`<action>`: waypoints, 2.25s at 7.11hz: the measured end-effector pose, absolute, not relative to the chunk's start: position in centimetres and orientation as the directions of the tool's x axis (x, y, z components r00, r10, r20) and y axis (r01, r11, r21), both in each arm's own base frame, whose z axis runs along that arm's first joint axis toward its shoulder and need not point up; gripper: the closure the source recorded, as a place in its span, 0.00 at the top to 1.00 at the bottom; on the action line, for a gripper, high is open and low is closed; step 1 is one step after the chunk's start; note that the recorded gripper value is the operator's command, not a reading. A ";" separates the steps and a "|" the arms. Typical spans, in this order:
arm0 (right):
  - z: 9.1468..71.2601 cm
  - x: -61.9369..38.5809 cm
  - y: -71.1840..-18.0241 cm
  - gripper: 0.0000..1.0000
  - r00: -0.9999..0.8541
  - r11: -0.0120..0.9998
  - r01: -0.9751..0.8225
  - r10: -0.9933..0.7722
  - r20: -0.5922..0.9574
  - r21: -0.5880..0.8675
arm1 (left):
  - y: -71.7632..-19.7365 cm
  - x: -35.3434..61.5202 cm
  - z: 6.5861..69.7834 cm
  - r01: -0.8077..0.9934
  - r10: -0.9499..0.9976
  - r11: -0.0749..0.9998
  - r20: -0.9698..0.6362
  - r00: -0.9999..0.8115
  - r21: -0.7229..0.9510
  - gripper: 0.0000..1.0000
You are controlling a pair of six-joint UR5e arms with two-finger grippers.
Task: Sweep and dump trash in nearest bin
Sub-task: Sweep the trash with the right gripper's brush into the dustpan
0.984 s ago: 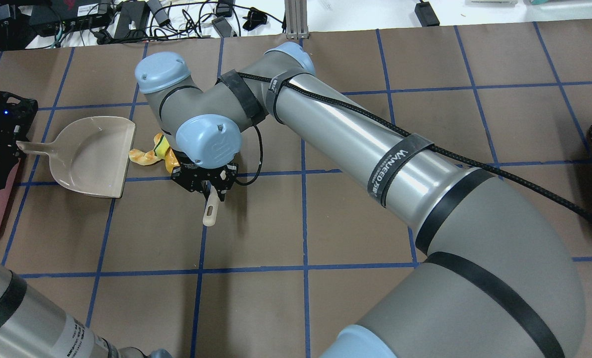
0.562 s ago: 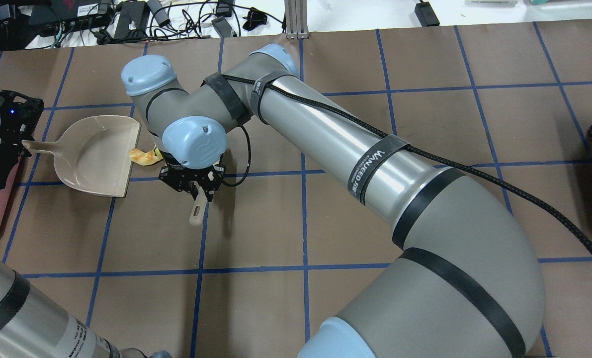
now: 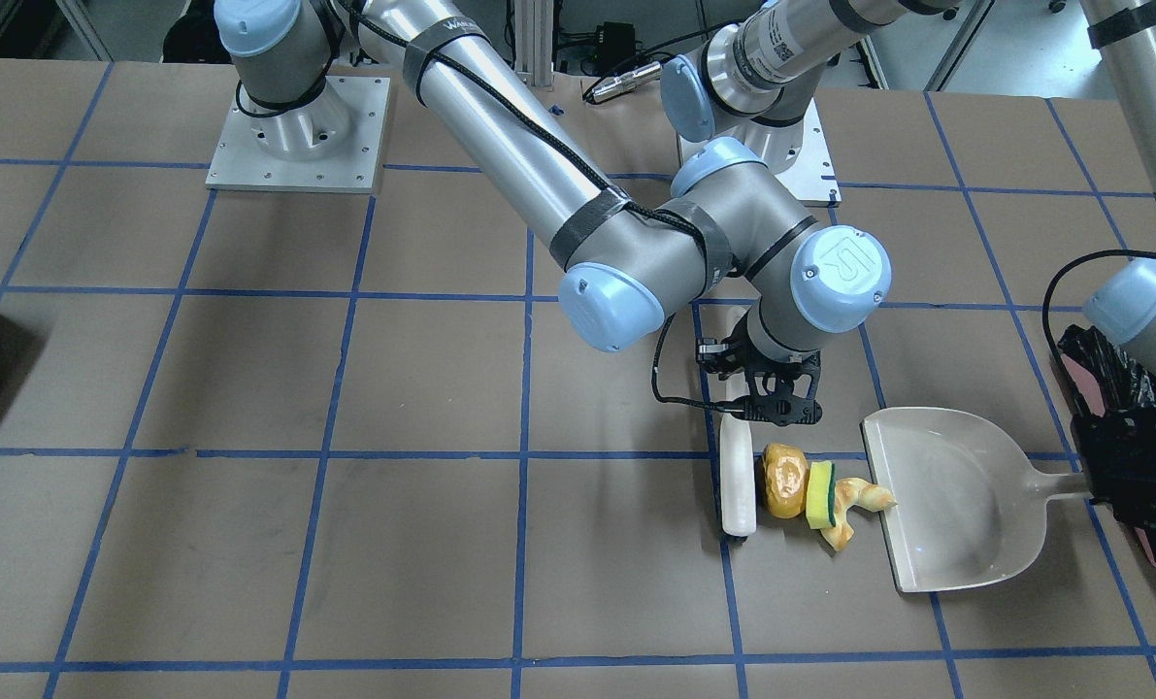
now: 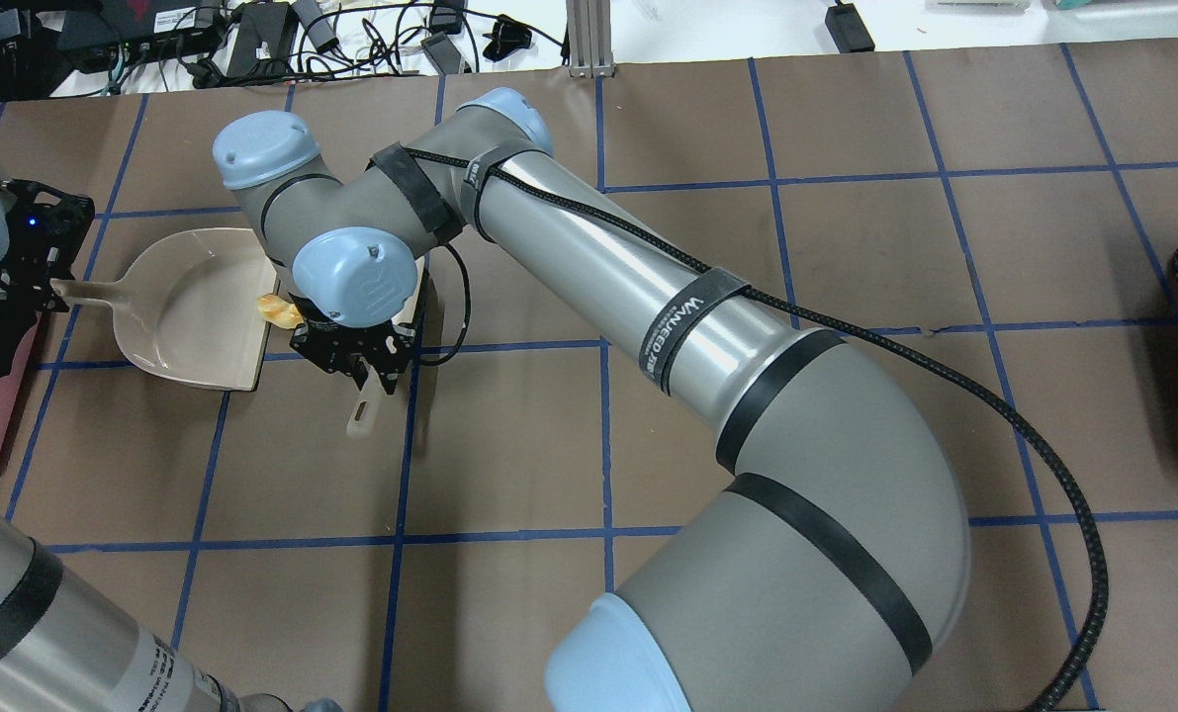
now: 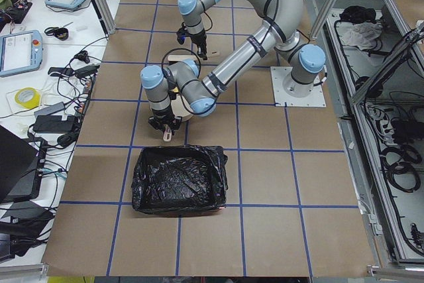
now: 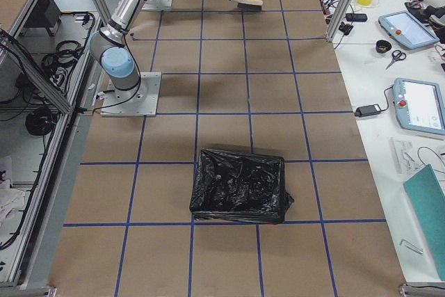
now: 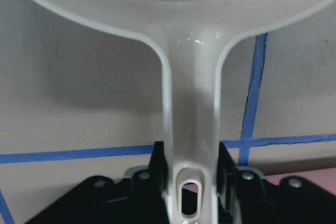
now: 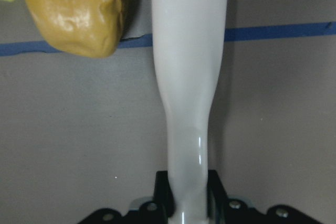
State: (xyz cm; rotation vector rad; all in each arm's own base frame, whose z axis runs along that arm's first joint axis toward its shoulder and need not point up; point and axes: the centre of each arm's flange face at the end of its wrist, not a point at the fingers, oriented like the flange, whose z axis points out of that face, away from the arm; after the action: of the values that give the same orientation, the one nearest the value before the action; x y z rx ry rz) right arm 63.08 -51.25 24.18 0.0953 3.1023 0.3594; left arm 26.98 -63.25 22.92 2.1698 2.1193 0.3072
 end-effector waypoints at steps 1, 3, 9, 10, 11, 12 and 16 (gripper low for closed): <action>24.4 63.8 -51.2 0.00 -0.997 0.971 0.065 0.075 -0.034 0.229 | -63.3 27.0 22.7 0.978 0.997 -0.031 0.080 0.015 0.205 0.00; 24.5 65.9 -51.5 0.00 -0.991 0.976 0.073 0.094 -0.094 0.206 | -63.3 27.0 22.5 0.978 0.996 -0.032 0.085 0.015 0.205 0.00; 23.1 70.8 -51.7 0.00 -0.953 0.984 0.107 0.143 -0.266 0.145 | -63.9 26.0 22.7 0.958 0.995 -0.050 0.098 0.023 0.281 0.00; 23.6 71.7 -51.4 0.00 -0.943 0.985 0.106 0.142 -0.301 0.135 | -63.9 25.9 22.7 0.958 0.995 -0.047 0.098 0.020 0.282 0.00; 23.7 72.7 -51.1 0.00 -0.935 0.986 0.104 0.141 -0.326 0.129 | -63.9 25.9 22.7 0.958 0.995 -0.047 0.098 0.020 0.282 0.00; 23.1 73.9 -50.8 0.00 -0.930 0.987 0.102 0.139 -0.340 0.125 | -63.9 25.9 22.7 0.958 0.995 -0.046 0.097 0.019 0.282 0.00; 22.5 77.7 -48.5 0.00 -0.880 0.988 0.086 0.136 -0.455 0.129 | -64.0 25.9 22.6 0.959 0.995 -0.045 0.097 0.018 0.281 0.00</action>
State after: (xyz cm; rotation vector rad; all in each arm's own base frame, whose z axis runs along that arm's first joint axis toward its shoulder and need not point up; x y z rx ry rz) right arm 77.68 -48.49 22.51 0.1566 2.6519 0.1436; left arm 25.94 -63.95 22.59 2.1396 2.0721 0.4044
